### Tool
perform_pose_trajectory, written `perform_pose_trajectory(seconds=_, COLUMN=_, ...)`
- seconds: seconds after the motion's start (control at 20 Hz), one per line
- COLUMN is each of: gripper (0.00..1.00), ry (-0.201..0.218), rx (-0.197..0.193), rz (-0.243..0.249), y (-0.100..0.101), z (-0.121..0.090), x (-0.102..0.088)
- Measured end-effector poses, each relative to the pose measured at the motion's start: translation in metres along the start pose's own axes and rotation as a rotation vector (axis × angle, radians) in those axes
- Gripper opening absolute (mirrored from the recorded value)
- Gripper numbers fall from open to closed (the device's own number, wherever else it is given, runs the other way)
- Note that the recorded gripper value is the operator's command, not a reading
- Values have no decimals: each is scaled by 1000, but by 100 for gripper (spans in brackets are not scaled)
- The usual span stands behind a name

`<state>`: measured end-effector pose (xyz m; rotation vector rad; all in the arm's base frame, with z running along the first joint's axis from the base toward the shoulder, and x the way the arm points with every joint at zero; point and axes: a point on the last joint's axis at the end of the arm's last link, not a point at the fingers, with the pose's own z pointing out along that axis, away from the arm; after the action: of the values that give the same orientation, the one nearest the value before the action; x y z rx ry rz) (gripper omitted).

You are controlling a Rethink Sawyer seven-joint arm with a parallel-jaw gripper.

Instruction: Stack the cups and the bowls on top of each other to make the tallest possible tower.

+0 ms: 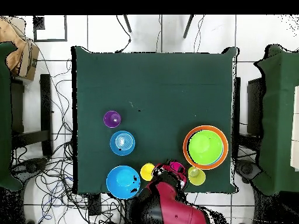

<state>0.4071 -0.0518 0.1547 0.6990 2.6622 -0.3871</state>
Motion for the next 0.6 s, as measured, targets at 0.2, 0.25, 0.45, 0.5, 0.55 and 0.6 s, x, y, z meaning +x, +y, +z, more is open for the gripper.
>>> perform_pose_trajectory(seconds=0.2, gripper=100, ry=-6, rx=-7, rz=36, y=-13, z=-4, x=-13)
perform_pose_trajectory(seconds=0.25, gripper=100, ry=-7, rx=-7, rz=43, y=-15, z=-5, x=-16)
perform_pose_trajectory(seconds=0.45, gripper=100, ry=-31, rx=-9, rz=75, y=-29, z=-11, x=-30)
perform_pose_trajectory(seconds=0.5, gripper=100, ry=-36, rx=-10, rz=77, y=-29, z=-12, x=-32)
perform_pose_trajectory(seconds=0.55, gripper=100, ry=-40, rx=-11, rz=76, y=-29, z=-13, x=-33)
perform_pose_trajectory(seconds=0.6, gripper=100, ry=-40, rx=-12, rz=74, y=-28, z=-13, x=-33)
